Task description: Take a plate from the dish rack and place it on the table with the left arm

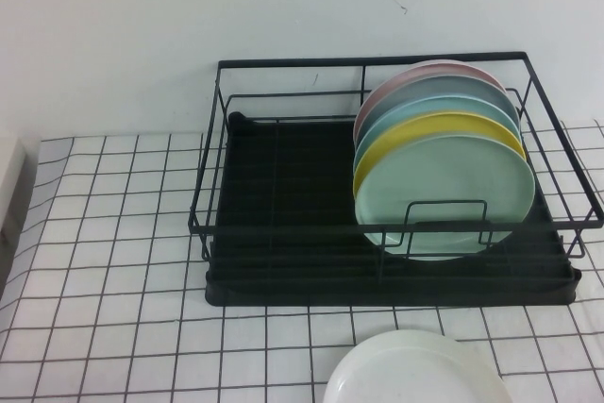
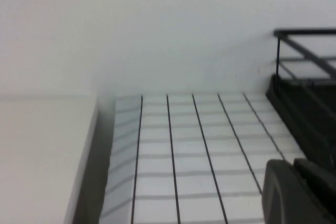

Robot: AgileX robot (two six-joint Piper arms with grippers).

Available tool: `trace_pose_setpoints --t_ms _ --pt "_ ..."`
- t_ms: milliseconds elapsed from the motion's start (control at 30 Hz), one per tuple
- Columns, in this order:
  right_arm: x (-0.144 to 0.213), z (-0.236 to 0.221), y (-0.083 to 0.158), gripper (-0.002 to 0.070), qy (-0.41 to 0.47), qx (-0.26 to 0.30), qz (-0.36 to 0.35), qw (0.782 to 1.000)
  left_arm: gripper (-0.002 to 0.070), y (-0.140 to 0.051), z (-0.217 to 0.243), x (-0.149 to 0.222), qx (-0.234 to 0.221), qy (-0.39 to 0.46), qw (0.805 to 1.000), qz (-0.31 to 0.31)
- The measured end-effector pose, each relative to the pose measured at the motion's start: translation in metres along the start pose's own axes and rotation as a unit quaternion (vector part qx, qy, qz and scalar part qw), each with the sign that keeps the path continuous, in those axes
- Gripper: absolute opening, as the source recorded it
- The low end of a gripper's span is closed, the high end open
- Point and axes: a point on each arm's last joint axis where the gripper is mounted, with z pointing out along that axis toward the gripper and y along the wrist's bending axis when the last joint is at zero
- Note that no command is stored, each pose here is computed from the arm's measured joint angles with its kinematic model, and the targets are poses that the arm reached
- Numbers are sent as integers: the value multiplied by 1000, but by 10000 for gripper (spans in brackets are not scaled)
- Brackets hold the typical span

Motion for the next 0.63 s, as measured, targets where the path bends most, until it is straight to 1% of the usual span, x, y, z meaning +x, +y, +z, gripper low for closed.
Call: trace_pose_setpoints --t_ms 167,633 --pt "0 0 0 -1 0 0 0 1000 -1 -1 -2 18 7 96 995 14" --pt "0 0 0 -1 0 0 0 1000 -1 -1 -2 17 7 98 995 17"
